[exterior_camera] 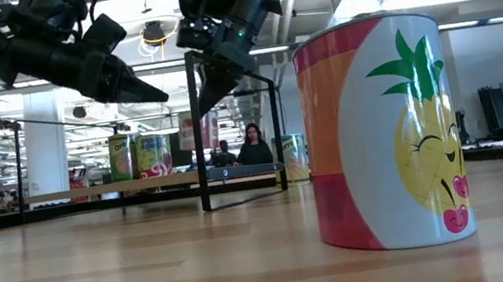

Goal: Pick and place cans onto a shelf
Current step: Put the canned diced tomatoes on the shelf

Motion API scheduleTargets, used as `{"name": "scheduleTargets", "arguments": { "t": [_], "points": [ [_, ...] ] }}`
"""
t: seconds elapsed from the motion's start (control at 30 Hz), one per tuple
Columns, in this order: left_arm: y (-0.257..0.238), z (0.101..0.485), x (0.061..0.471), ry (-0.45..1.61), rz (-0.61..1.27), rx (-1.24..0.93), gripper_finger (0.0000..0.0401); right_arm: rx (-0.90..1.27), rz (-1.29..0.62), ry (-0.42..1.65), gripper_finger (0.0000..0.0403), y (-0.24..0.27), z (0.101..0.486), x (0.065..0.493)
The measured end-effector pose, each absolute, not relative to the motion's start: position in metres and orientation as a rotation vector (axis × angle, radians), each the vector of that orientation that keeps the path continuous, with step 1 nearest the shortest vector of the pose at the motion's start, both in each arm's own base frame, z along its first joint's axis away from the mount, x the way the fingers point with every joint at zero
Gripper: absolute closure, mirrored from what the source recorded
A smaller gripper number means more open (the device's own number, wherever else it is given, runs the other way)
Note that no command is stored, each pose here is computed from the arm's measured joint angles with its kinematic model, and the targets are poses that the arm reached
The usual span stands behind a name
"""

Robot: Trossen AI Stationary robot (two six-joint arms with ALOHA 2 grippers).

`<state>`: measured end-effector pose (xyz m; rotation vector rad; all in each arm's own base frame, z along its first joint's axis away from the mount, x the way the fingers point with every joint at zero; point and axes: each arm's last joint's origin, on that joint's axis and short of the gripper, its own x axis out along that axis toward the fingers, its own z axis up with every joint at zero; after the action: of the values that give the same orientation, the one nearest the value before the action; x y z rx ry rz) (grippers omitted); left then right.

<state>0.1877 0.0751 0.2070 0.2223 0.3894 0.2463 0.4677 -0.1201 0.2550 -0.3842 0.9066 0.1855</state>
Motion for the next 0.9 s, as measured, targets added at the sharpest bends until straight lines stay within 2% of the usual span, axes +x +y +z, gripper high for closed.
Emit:
{"name": "scheduleTargets", "arguments": {
  "t": [0.13,0.23,0.53,0.9],
  "points": [
    [0.076,0.215,0.190,0.454,0.226,0.313,0.0275,-0.421,0.217,0.903,0.0388,-0.112,0.255,0.469],
    [0.074,0.218,0.191,0.498,0.187,0.368,0.0266,-0.443,0.238,0.900,0.0388,-0.106,0.255,0.471],
    [0.056,0.217,0.196,0.523,0.084,0.465,0.0277,-0.480,0.273,0.883,0.0388,-0.092,0.260,0.474],
    [0.051,0.218,0.198,0.543,0.124,0.526,0.0287,-0.525,0.302,0.853,0.0388,-0.080,0.280,0.476]
  ]
}}
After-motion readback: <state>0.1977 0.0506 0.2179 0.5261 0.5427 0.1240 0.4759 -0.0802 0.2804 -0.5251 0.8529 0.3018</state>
